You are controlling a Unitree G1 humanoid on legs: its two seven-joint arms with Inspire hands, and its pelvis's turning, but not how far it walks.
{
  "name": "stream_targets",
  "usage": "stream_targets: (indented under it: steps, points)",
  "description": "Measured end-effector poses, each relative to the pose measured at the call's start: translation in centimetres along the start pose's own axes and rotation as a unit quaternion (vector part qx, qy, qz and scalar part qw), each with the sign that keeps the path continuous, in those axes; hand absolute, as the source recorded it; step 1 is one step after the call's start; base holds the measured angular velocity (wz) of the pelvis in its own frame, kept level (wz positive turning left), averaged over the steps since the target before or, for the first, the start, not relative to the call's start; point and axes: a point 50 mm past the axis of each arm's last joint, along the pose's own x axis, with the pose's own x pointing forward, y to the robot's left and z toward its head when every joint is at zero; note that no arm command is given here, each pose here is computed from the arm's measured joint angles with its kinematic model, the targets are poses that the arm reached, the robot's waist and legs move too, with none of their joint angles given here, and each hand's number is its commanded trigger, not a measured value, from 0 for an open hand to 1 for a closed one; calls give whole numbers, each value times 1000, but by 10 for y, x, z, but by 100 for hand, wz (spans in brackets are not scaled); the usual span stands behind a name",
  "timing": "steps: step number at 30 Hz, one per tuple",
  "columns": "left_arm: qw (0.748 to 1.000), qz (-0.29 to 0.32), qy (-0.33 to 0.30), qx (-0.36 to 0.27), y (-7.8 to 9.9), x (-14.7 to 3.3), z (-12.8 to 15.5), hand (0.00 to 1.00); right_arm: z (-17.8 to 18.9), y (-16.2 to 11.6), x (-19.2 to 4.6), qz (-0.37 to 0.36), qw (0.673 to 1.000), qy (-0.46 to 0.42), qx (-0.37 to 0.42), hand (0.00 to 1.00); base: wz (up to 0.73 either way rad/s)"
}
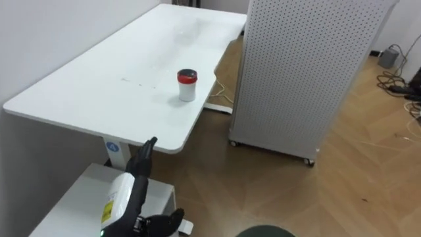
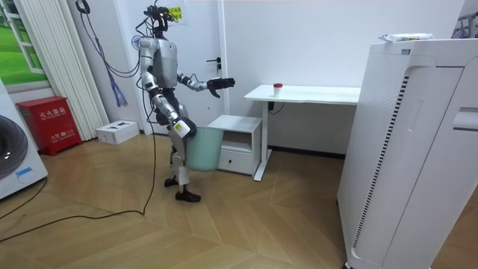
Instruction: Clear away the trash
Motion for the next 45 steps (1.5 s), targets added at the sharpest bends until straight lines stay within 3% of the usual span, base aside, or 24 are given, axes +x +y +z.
stream_targets:
  steps: [7,24,45]
  points:
    - [1000,15,2,-22,-2,2,5,0,-1,-4,0,-10,1000,4,4,100,-13]
    - [995,76,43,-55,16,-4,-5,0,14,5,4,38,997,-25,-59,100,-43]
    - [988,134,38,-72,27,-8,-4,0,22,8,4,36,996,-45,-64,100,-4]
